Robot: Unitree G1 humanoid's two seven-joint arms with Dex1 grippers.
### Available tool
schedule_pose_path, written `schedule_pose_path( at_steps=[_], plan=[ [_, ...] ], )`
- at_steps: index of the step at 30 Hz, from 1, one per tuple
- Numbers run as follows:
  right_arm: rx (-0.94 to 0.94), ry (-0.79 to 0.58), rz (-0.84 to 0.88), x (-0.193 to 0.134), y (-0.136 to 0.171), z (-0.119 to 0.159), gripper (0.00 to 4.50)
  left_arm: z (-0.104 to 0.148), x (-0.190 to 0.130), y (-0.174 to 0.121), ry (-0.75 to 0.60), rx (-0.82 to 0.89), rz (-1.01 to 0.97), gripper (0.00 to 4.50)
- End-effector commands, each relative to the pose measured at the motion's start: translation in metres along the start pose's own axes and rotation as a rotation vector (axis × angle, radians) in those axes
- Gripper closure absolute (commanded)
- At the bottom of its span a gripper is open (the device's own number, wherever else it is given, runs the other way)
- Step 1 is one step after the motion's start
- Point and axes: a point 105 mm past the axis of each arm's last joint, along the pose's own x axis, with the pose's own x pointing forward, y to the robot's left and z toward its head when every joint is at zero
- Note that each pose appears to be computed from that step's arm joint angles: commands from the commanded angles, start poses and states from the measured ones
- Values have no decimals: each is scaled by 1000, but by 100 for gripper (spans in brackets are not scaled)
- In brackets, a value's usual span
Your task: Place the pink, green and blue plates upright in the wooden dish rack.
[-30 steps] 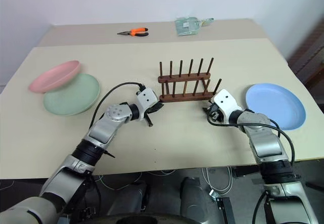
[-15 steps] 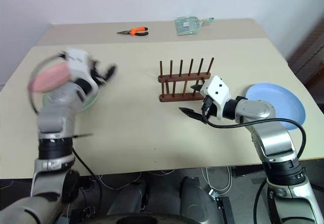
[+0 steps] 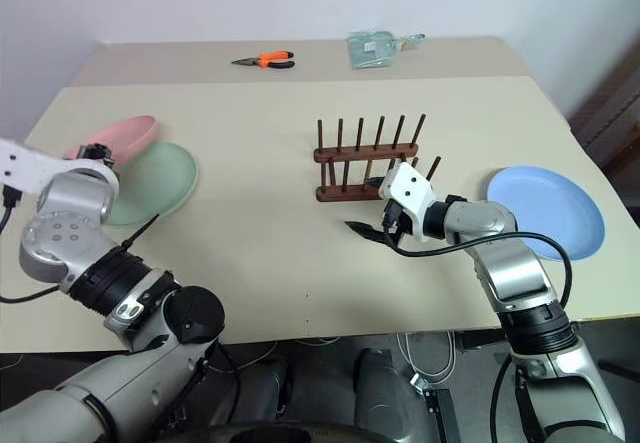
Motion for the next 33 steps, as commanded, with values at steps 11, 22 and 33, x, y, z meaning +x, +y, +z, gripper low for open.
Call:
schedule_pose_path(
  at_steps=[11, 22, 33],
  plan=[
    [-40, -38, -63, -2, 3, 8, 0, 16, 44, -10, 44, -23, -112, 439],
    [-32, -13, -75, -2, 9, -1, 0, 3, 36, -33, 53, -56, -209, 359],
    [-44, 5, -78, -1, 6, -4, 0, 2, 41, -30, 59, -188, -144, 12]
  ],
)
